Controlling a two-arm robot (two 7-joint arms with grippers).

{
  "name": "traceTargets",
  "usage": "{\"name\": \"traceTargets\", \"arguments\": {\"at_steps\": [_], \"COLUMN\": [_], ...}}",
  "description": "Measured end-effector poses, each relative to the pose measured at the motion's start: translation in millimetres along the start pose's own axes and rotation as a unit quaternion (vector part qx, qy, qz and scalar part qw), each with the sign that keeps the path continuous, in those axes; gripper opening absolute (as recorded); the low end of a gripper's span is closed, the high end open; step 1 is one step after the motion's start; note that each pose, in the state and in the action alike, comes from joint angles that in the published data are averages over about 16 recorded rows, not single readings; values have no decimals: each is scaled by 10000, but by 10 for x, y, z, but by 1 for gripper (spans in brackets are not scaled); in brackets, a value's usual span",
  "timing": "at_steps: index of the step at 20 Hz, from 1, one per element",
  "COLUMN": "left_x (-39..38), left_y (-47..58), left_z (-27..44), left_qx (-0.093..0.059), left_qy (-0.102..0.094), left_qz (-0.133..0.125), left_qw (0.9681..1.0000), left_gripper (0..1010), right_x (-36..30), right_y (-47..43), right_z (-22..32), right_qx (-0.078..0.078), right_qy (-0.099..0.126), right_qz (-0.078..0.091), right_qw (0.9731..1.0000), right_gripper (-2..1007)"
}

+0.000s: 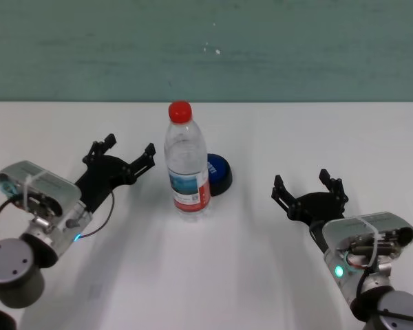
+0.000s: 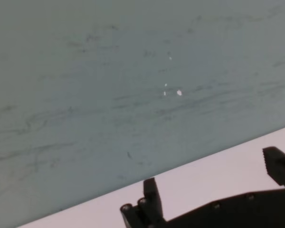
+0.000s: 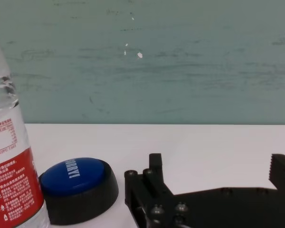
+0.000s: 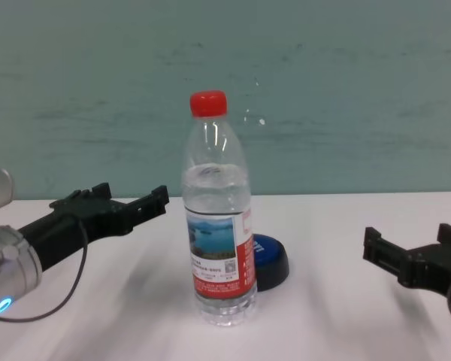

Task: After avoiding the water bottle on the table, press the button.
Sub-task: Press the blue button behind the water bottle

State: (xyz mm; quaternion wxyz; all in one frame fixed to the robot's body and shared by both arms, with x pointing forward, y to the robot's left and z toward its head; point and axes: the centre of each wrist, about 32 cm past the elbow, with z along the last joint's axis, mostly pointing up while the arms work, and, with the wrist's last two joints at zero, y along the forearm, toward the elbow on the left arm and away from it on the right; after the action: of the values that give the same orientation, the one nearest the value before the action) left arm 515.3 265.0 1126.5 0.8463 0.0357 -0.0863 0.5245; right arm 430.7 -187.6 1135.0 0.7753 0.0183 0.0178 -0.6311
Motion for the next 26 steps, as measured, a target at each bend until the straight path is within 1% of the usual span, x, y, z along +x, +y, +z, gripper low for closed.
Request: {"name": "traceTargets", "arguments": {"at_steps": [9,19,26], "left_x": [42,95,104], "left_y": [-161,-319,-419], "left_z": [27,28,38], "left_qx": [-15,-56,-79], "left_qy": [25,-37,-73], "left_qz": [-37,-98,-149], "left_qw": [10000,9999,9998], "left_gripper": [1010,1010,1010], "right_x": [0,0,0], "right_y": [0,0,0], "right_z": [0,0,0], "right_qx": [0,0,0], "right_qy": [0,0,0], "right_qz": [0,0,0], "right_qw": [10000,10000,10000], "right_gripper": [1004,1004,1004]}}
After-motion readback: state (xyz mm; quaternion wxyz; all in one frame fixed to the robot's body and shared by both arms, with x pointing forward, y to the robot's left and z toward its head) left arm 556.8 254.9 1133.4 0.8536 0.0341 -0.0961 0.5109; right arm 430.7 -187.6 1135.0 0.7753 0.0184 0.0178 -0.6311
